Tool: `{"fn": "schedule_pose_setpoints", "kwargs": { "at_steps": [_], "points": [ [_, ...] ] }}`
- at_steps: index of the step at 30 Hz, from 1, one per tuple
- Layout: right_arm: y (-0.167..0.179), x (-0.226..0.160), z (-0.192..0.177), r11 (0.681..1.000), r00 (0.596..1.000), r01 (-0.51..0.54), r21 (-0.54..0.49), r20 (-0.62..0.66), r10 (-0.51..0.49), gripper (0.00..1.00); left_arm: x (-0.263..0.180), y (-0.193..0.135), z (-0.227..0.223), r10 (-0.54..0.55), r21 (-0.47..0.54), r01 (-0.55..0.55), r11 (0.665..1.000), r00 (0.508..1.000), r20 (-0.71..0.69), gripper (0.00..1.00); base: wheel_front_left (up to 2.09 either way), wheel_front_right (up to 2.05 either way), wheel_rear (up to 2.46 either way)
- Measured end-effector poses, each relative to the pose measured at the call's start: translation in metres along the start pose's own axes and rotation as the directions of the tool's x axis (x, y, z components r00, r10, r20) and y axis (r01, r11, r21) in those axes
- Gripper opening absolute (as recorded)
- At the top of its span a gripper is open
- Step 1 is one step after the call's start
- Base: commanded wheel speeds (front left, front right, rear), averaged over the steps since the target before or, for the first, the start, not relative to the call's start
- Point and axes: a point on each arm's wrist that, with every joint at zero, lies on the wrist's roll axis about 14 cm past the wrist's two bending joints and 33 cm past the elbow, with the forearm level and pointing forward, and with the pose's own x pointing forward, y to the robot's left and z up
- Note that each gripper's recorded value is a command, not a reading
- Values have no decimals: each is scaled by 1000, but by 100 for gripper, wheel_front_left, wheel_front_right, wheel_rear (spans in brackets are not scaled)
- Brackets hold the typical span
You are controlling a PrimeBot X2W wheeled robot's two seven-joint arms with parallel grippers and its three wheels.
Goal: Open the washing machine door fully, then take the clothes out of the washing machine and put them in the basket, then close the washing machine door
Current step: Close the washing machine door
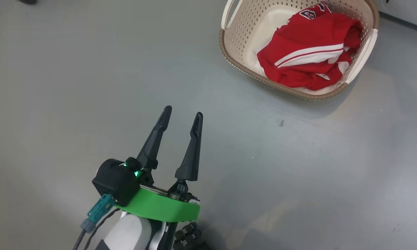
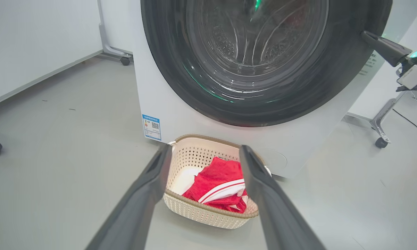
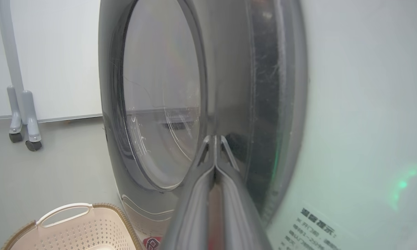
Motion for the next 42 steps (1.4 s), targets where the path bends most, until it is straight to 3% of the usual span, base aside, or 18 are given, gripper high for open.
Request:
{"fn": "schedule_pose_setpoints", "kwargs": {
  "at_steps": [14, 22, 27, 33, 42],
  "points": [
    [13, -58, 2, 997, 993, 68, 43, -102, -63, 0, 2, -6, 18, -57, 86, 51, 995, 996, 64, 100, 0, 0, 0],
    [11, -106, 17, 988, 979, 146, 39, -147, -139, 0, 5, -26, 15, -129, 96, 123, 988, 990, 60, 100, 0, 0, 0],
    [0, -130, 46, 973, 968, 230, 26, -113, -226, 0, 6, -40, 18, -171, 90, 165, 982, 982, 74, 100, 0, 0, 0],
    [-17, -171, 79, 930, 928, 367, 21, -74, -364, 0, 1, -57, 23, -221, 73, 215, 974, 971, 88, 100, 0, 0, 0],
    [-29, -243, 104, 822, 824, 566, 61, -57, -563, 0, -13, -66, 28, -247, 52, 242, 969, 963, 105, 100, 0, 0, 0]
  ]
}}
